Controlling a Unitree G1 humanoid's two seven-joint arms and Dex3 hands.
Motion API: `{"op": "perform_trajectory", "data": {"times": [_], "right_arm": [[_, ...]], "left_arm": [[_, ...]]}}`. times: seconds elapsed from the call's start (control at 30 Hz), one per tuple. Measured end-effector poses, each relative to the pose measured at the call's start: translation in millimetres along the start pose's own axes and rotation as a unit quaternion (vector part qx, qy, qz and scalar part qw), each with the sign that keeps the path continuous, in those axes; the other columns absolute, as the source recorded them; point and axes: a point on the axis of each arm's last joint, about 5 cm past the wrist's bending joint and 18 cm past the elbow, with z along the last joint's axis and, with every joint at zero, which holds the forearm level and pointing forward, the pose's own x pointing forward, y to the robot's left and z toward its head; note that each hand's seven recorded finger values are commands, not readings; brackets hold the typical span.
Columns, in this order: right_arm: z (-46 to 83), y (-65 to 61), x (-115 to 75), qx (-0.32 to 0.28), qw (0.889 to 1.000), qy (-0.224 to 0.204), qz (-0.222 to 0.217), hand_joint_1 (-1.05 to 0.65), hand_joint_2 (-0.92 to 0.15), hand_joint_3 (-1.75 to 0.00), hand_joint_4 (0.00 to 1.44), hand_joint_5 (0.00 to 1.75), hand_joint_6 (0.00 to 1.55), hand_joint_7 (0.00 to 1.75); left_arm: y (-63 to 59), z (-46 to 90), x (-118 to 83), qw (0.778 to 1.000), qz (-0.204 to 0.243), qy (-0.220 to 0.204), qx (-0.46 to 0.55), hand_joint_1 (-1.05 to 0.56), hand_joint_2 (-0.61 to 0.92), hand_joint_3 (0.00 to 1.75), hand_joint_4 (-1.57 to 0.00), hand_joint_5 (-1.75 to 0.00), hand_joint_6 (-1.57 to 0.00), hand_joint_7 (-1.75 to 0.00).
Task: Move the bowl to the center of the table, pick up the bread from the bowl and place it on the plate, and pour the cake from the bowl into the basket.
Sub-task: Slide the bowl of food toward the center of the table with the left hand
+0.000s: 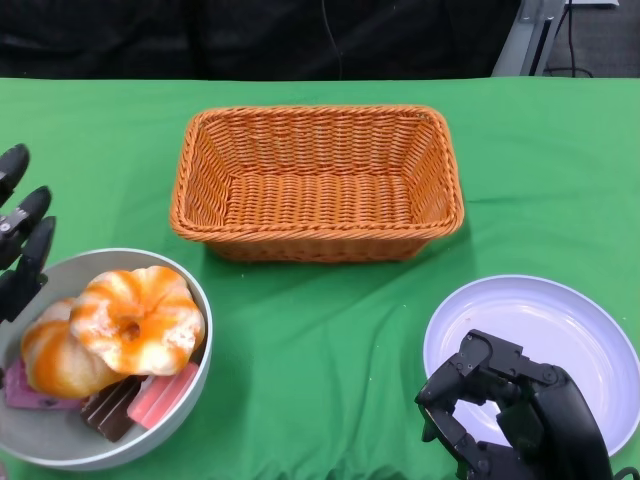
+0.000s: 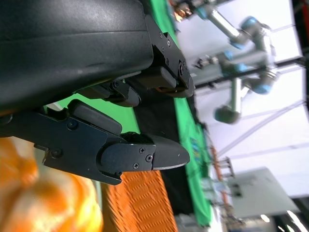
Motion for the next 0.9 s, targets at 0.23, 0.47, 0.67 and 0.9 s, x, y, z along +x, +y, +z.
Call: {"op": "perform_trajectory", "data": {"times": [0.23,0.47,0.67,0.9], "right_arm": [[-0.5,-0.1,-0.3,0.001,1.0,0.001,0.001,-0.16,-0.61,-0.76,0.76,1.51,0.71,1.23],[-0.6,-0.1,-0.4,0.0,1.0,0.001,0.001,-0.15,-0.62,-0.74,0.76,1.51,0.71,1.23],[-0.4,0.0,-0.3,-0.003,1.0,0.0,0.002,-0.14,-0.62,-0.77,0.77,1.51,0.71,1.24],[-0.4,0.4,0.0,-0.004,1.0,0.0,0.002,-0.14,-0.63,-0.74,0.76,1.52,0.72,1.22]], "left_arm": [[4.9,-5.8,1,0.997,0.05,0.042,0.039,-0.74,0.92,0.68,-0.47,0.0,-0.42,0.0],[8.7,-7.1,4,0.992,0.082,0.072,0.064,-0.71,0.92,0.71,-0.51,-0.02,-0.44,-0.01],[12.0,-9.7,5,0.986,0.081,0.114,0.089,-0.68,0.92,0.68,-0.52,-0.02,-0.45,-0.01],[13.4,-13.2,9,0.978,0.079,0.18,0.062,-0.72,0.92,0.69,-0.54,-0.03,-0.47,-0.02]]}}
